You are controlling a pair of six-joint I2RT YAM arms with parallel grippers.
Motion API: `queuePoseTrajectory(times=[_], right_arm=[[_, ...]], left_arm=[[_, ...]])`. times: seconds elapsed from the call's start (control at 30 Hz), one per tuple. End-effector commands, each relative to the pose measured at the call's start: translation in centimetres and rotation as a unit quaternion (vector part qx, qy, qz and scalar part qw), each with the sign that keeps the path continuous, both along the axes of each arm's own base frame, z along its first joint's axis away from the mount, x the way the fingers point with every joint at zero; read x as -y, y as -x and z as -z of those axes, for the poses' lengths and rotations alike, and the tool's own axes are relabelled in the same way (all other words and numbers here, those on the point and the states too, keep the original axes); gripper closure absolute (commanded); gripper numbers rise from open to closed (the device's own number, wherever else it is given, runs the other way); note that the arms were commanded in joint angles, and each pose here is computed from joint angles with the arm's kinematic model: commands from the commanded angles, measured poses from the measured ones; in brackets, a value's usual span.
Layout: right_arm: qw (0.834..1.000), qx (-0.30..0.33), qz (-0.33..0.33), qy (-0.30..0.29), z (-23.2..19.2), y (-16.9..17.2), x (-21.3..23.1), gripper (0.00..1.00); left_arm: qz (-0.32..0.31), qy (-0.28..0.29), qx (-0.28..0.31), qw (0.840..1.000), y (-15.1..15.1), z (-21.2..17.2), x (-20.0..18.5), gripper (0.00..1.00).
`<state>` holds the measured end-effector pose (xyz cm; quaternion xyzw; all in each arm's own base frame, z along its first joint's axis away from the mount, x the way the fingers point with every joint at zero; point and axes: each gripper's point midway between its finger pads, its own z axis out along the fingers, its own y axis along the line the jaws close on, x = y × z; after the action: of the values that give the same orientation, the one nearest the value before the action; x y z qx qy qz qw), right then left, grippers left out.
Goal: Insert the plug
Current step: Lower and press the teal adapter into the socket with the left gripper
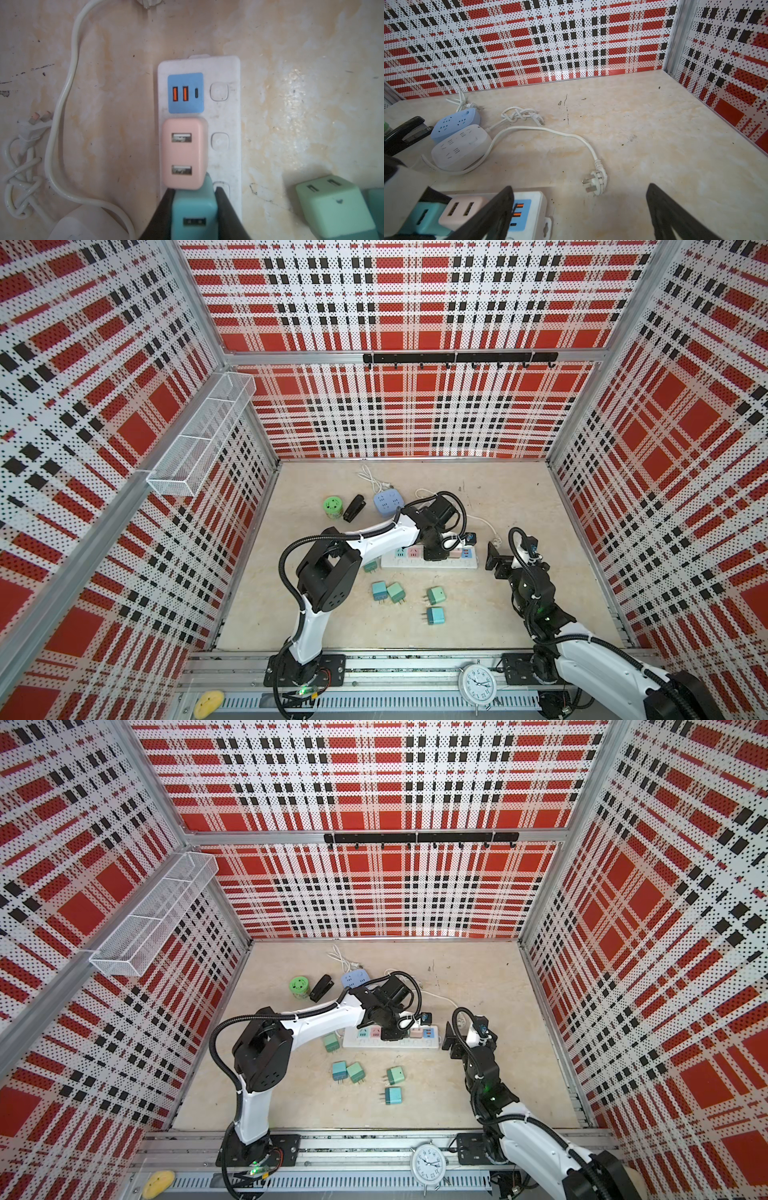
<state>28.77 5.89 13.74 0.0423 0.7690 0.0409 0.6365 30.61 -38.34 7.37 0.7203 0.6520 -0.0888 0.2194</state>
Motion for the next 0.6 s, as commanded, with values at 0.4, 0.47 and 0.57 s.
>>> queuePoseTrajectory(times=[0.4, 0.47, 0.57], right_arm=[[1.0, 0.023, 0.008, -0.016, -2.0, -0.8, -0.1, 0.0], [0.999, 0.024, 0.019, -0.018, -2.1, -0.8, 0.3, 0.0], [0.999, 0.024, 0.026, -0.02, -2.0, -0.8, 0.5, 0.0]], left_arm=[[0.0, -0.039, -0.049, 0.998, 0.3, 4.6, -1.4, 1.0], [0.004, -0.041, -0.052, 0.998, 0.3, 4.9, -1.5, 1.0], [0.01, -0.043, -0.056, 0.997, 0.5, 5.0, -1.6, 1.0]])
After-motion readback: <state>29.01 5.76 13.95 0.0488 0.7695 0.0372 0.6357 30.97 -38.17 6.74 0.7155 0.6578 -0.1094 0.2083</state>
